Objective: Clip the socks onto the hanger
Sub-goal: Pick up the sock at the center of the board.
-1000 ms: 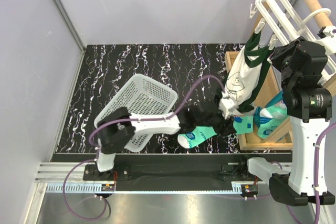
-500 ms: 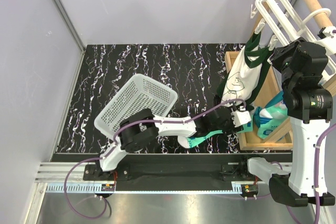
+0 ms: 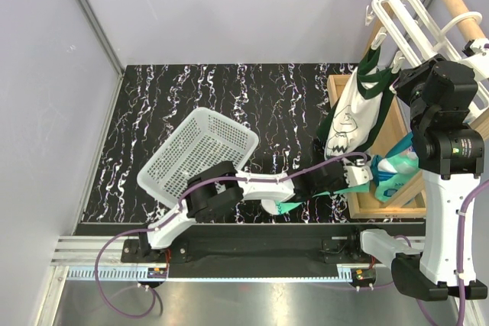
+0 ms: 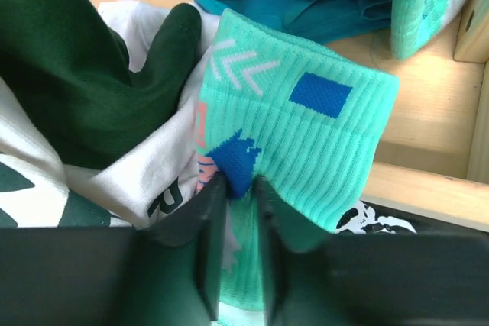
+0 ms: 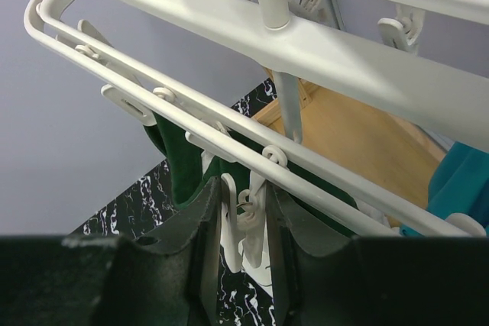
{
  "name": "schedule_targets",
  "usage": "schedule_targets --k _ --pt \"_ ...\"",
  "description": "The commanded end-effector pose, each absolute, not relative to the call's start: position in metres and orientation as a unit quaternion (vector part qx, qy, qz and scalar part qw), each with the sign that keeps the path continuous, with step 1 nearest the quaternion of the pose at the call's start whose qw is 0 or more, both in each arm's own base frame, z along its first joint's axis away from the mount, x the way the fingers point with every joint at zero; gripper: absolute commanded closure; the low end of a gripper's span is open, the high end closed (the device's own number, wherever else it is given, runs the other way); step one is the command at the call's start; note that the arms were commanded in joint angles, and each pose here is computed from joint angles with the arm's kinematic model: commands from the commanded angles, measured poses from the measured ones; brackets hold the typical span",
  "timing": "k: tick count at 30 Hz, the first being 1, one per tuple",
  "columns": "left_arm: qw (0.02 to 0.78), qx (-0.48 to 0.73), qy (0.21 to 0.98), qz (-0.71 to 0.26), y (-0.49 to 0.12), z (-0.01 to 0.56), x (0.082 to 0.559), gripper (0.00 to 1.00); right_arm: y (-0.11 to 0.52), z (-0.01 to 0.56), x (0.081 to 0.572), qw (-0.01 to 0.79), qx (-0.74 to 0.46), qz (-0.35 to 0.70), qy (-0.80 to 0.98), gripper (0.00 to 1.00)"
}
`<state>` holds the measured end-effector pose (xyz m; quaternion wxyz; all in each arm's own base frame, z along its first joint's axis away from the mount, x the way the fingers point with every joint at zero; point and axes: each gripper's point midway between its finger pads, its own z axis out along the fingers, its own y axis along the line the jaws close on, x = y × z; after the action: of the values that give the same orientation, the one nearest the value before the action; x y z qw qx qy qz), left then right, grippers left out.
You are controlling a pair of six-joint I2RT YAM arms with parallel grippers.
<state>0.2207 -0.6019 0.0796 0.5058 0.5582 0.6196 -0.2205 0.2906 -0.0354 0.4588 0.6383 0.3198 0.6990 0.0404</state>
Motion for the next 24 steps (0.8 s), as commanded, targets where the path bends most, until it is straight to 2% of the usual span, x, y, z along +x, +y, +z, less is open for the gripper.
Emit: schedule_targets --k 1,2,4,13,18,24 --pt "0.537 0.533 0.602 -0.254 -0.607 0.116 0.218 0.82 -0.028 0.442 0.293 0.614 0.318 0.051 0.72 1.0" --pt "0.535 0.532 0.605 -0.253 -0.603 0.114 0.219 0.93 -0.028 0.441 0.293 0.613 0.317 0.052 0.722 1.0" --pt "0.546 0.52 0.601 -0.266 -0.599 0.133 0.219 1.0 -0.028 0.441 0.292 0.614 0.317 0.052 0.721 1.0" --pt "0.557 0.484 0.595 -0.318 -0.578 0.171 0.209 1.0 -0.028 0.443 0.29 0.614 0.315 0.052 0.722 1.0" --pt "0.549 0.427 0.612 -0.377 -0.549 0.223 0.204 1.0 -0.026 0.443 0.291 0.612 0.312 0.056 0.725 1.0" --pt "0.497 0.343 0.617 -0.505 -0.522 0.298 0.193 1.0 -0.023 0.44 0.291 0.608 0.309 0.062 0.729 1.0"
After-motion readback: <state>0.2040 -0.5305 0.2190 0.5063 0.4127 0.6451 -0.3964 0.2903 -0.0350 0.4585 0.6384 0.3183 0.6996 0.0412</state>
